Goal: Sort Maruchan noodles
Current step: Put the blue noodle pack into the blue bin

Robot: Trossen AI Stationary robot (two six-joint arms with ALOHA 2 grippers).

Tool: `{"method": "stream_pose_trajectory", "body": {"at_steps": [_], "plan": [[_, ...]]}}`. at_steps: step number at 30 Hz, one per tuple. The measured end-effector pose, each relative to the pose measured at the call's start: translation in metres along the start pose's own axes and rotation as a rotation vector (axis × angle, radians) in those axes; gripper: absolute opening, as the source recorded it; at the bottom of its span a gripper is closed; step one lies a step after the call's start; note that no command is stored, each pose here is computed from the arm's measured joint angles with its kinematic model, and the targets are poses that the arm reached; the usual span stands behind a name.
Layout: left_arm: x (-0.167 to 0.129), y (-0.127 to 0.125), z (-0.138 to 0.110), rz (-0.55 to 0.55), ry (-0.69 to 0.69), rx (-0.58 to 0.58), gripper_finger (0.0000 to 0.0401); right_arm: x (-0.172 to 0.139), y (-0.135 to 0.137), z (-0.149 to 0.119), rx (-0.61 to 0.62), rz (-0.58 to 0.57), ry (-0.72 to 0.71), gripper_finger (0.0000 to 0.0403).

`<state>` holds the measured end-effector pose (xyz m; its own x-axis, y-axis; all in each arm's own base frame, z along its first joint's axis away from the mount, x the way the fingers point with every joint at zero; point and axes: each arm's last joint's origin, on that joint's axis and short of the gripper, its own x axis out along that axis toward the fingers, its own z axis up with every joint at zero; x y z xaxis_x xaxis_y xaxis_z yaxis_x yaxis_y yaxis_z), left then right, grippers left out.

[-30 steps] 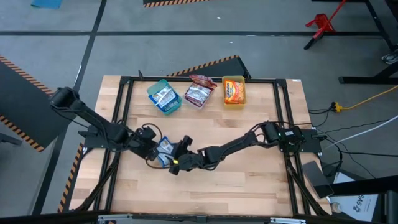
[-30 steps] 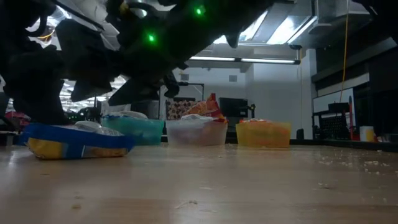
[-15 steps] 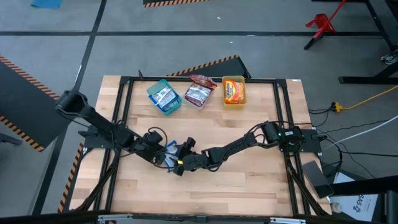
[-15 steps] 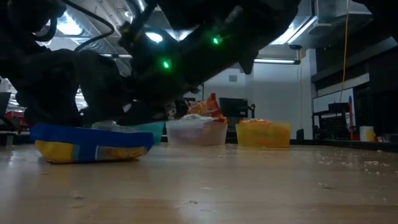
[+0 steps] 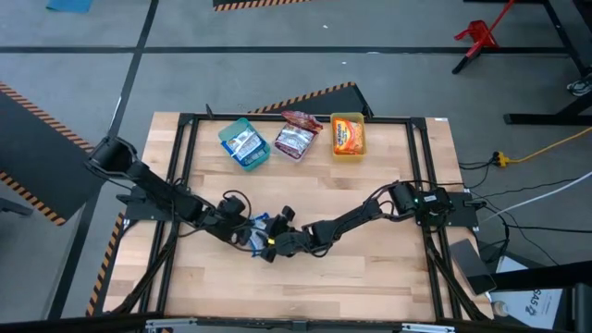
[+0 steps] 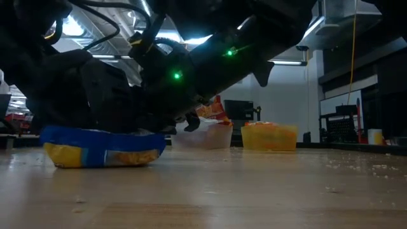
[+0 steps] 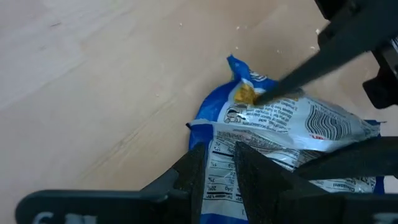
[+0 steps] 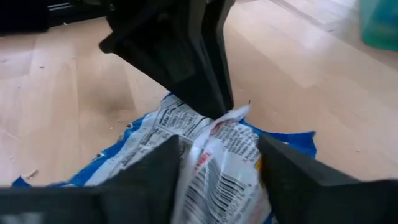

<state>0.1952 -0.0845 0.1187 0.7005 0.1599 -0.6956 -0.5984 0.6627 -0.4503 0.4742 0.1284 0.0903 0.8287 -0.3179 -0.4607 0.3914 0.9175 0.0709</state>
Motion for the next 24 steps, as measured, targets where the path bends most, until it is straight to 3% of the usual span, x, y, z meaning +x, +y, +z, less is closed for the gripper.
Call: {"method": "stream_pose_trajectory", "body": {"at_steps": [10, 24], "plan": [[0.0004, -0.0024, 0.0027, -0.006, -0.072, -0.017, 0.0082, 0.0006, -0.0018, -0.0013, -0.016, -0.027, 0.006, 0.0018], [0.0002, -0.0057, 0.0045, -0.034, -0.095, -0.036, 0.0082, 0.0008, -0.0024, -0.0010, -0.016, -0.042, -0.008, 0.0002]]}}
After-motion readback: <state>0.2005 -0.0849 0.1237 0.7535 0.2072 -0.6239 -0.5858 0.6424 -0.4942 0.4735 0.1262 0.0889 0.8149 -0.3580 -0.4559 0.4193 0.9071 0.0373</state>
